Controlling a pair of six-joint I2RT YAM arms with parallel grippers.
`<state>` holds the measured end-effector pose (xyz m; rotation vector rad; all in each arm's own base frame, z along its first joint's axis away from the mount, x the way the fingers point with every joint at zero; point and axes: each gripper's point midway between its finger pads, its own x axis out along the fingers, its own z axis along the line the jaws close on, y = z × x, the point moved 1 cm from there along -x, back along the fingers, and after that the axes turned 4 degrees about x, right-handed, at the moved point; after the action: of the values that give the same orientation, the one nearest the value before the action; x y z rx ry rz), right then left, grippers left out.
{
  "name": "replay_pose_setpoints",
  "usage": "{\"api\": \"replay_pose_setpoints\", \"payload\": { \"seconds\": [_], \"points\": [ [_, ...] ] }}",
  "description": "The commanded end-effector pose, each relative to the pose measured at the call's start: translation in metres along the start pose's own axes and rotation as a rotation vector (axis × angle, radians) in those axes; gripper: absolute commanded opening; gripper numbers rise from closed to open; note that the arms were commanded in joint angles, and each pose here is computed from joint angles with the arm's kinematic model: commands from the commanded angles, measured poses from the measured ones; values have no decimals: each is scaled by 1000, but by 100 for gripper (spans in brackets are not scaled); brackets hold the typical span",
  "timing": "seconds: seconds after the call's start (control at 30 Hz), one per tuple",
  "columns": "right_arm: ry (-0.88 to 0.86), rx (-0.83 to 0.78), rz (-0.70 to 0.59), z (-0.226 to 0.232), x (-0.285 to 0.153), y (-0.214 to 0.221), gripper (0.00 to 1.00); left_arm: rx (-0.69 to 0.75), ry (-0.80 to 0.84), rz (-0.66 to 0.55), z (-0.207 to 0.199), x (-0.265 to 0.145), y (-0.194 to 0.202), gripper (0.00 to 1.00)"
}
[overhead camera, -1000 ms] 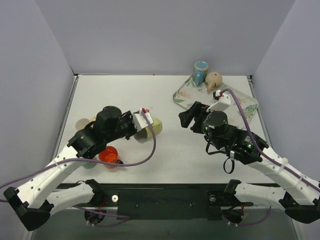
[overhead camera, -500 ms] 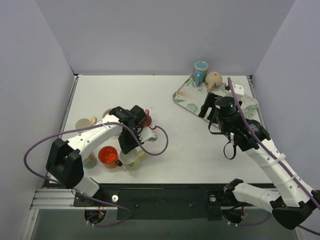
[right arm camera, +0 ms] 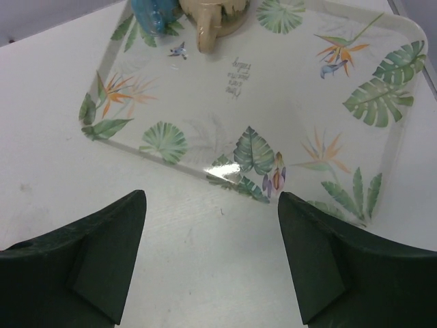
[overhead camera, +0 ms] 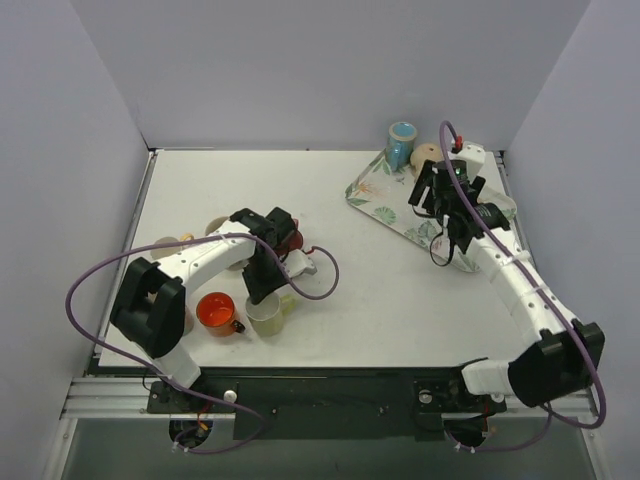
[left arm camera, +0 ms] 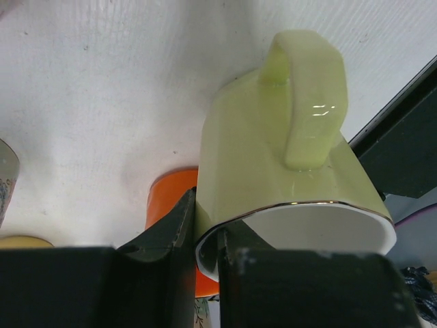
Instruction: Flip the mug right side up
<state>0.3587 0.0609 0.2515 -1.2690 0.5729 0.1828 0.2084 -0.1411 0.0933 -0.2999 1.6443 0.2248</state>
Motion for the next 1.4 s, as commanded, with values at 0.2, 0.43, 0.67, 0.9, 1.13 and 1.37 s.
{"api": "replay_pose_setpoints", "payload": {
  "seconds": [0.2,0.43,0.67,0.9,1.13,1.37],
  "points": [
    [90,-27,6,9,154,-8,67,-1,-53,-193,7,-18,-27,41],
    [156,12,-97,22,234,-26,64,-41,-47,-323,4,-69,-23,65],
    [238,51,-127,19,282,-18,57,-129,-134,-472,29,-102,-16,65],
    [330,123,-116,5,308,-18,53,-134,-160,-582,35,-125,-21,65],
    [289,247,-72,1,320,-11,45,-125,-244,-639,39,-151,-20,65],
    [307,327,-24,-5,318,9,41,-108,-278,-661,37,-165,-18,65]
  ]
}}
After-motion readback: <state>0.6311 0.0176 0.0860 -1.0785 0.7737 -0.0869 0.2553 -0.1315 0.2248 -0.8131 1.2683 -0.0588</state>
